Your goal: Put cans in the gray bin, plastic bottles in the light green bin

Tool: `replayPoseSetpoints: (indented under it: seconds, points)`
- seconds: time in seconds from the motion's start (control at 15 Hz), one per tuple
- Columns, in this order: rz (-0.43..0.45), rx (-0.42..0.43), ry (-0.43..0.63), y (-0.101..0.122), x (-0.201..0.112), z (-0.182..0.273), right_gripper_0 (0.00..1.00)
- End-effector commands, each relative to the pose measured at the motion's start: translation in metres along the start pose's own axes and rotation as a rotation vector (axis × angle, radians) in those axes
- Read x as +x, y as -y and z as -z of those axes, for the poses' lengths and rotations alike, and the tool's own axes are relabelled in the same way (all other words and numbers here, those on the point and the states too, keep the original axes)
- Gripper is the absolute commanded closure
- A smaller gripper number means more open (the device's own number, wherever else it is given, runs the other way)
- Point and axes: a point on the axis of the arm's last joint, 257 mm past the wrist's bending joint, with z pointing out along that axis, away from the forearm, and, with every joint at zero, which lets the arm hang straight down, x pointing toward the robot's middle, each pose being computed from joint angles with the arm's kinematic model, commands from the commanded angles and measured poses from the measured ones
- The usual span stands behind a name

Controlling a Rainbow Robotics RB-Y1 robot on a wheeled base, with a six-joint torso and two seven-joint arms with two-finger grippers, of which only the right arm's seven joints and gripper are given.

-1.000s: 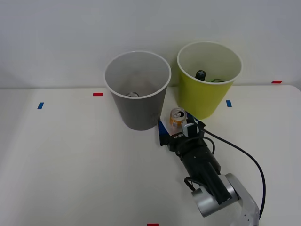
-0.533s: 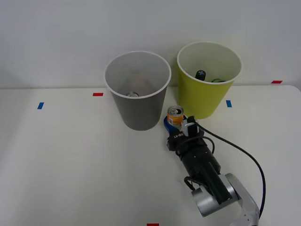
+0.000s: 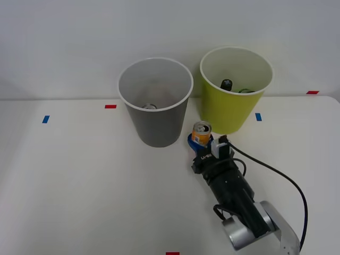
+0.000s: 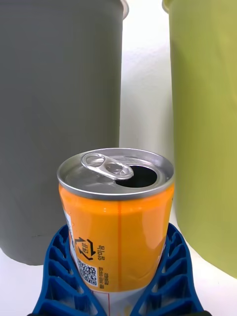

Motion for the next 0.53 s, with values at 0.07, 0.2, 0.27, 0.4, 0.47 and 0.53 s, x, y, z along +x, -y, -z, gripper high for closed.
replayPoseSetpoints:
  seconds: [0.07,0.2,0.27,0.4,0.47,0.53]
  points:
    - [0.005,-0.007,0.021,0.002,-0.008,0.009,1.0]
    - [-0.019,-0.012,0.036,0.002,-0.019,0.035,1.0]
    - [-0.046,-0.019,0.051,-0.002,-0.029,0.052,1.0]
    - [-0.104,-0.033,0.077,-0.009,-0.052,0.083,1.0]
    - [-0.129,-0.041,0.094,-0.012,-0.067,0.095,1.0]
    - [-0.159,-0.05,0.116,-0.014,-0.085,0.108,1.0]
